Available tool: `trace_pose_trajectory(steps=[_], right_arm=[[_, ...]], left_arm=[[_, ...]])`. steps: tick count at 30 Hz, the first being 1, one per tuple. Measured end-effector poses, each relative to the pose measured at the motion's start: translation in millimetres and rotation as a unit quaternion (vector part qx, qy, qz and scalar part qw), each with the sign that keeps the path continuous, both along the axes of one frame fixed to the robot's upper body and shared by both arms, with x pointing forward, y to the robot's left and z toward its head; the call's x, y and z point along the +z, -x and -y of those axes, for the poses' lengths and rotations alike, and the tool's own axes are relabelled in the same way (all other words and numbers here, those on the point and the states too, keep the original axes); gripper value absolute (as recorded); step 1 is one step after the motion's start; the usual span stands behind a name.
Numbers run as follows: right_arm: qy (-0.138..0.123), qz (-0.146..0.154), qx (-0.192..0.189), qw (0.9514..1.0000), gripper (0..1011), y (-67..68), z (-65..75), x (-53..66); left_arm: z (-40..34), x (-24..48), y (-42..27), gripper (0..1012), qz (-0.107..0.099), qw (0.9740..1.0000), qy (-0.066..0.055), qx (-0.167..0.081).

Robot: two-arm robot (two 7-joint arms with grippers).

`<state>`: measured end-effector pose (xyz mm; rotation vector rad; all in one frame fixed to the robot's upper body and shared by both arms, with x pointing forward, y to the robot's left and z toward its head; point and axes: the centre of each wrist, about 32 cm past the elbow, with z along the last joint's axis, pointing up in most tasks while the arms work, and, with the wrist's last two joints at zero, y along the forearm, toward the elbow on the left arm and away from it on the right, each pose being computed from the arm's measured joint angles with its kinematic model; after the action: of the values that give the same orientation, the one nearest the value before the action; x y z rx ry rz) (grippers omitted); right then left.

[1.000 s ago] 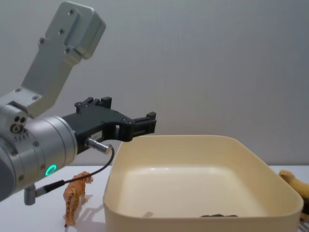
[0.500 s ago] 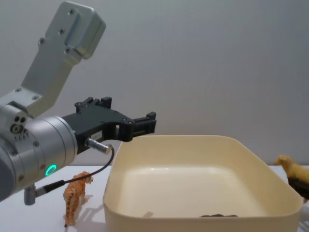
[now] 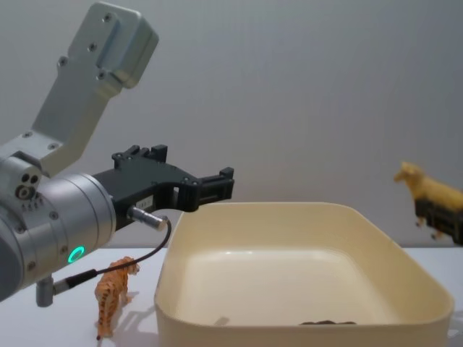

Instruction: Pick up the toy alternately with two hands and place it into the central storage box.

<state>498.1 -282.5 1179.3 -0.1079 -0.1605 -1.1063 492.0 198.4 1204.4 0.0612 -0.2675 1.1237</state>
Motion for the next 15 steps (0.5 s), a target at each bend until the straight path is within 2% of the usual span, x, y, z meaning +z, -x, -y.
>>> trace_pose_trajectory(steps=[7, 15], right_arm=[[0.001, 0.035, 0.045, 0.9984, 357, -11.2, -5.8, 16.2], [0.006, 0.037, 0.104, 0.9939, 357, -31.4, -17.2, 28.0]], left_arm=[[0.0, 0.0, 0.0, 1001, 0.0, 1.0, 0.0, 0.0], [0.0, 0.0, 0.0, 1001, 0.0, 1.0, 0.0, 0.0]])
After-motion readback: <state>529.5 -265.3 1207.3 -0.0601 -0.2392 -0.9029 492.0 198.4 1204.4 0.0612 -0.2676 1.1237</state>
